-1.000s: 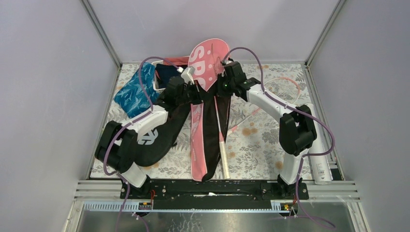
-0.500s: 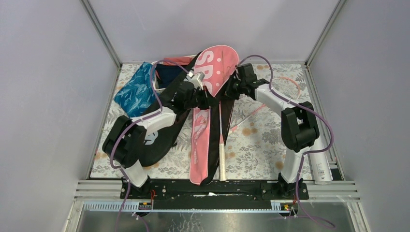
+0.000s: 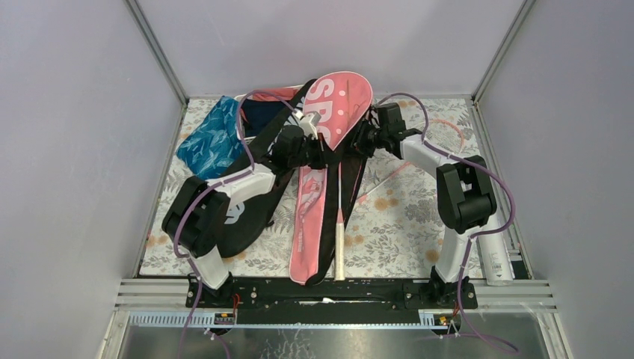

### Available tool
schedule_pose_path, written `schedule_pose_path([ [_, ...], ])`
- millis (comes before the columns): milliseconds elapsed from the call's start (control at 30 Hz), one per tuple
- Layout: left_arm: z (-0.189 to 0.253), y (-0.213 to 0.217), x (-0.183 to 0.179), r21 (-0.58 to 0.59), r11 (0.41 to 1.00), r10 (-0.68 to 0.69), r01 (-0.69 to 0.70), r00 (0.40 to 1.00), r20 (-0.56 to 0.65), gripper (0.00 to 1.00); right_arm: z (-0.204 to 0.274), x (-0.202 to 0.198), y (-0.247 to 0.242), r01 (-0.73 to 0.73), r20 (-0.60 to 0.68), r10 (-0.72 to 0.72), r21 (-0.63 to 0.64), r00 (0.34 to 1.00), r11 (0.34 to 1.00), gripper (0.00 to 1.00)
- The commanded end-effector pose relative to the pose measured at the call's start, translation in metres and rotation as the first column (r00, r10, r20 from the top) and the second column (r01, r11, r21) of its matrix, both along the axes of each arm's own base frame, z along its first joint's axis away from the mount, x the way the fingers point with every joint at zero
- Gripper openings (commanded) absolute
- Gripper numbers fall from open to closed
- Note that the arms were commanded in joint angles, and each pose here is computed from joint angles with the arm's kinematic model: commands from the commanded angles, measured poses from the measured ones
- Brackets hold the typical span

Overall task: Pack up the badminton gear
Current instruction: Place the racket in the racket bag.

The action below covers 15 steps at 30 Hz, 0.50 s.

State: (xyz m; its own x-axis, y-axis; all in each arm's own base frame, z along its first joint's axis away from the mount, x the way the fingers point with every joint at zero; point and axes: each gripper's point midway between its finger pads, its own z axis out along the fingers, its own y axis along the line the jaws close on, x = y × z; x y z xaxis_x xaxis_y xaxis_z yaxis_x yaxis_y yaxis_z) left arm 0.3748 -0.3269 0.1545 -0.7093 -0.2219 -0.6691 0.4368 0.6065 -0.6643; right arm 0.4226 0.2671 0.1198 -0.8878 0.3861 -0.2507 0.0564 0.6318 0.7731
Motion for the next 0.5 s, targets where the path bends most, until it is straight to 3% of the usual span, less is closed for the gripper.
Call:
schedule_pose_path([
  [0, -0.014, -0.014, -0.008, 0.027, 0.998, -0.047, 0.048, 0.997, -0.053, 0.00, 0.029, 0.012, -0.003, -0.052, 0.139, 0.058, -0.046, 0.989, 0.998, 0.47],
  [267, -0.013, -0.014, 0.014, 0.069, 0.998, -0.010, 0.012, 1.000, -0.029, 0.00, 0.012, -0.020, -0.025, -0.173, 0.174, 0.212, -0.215, 0.962, 0.961, 0.56],
  [467, -0.007, -0.013, 0.027, 0.062, 0.998, 0.004, -0.002, 0.999, -0.032, 0.00, 0.003, -0.070, -0.036, -0.284, 0.221, 0.337, -0.242, 0.915, 0.928, 0.62],
])
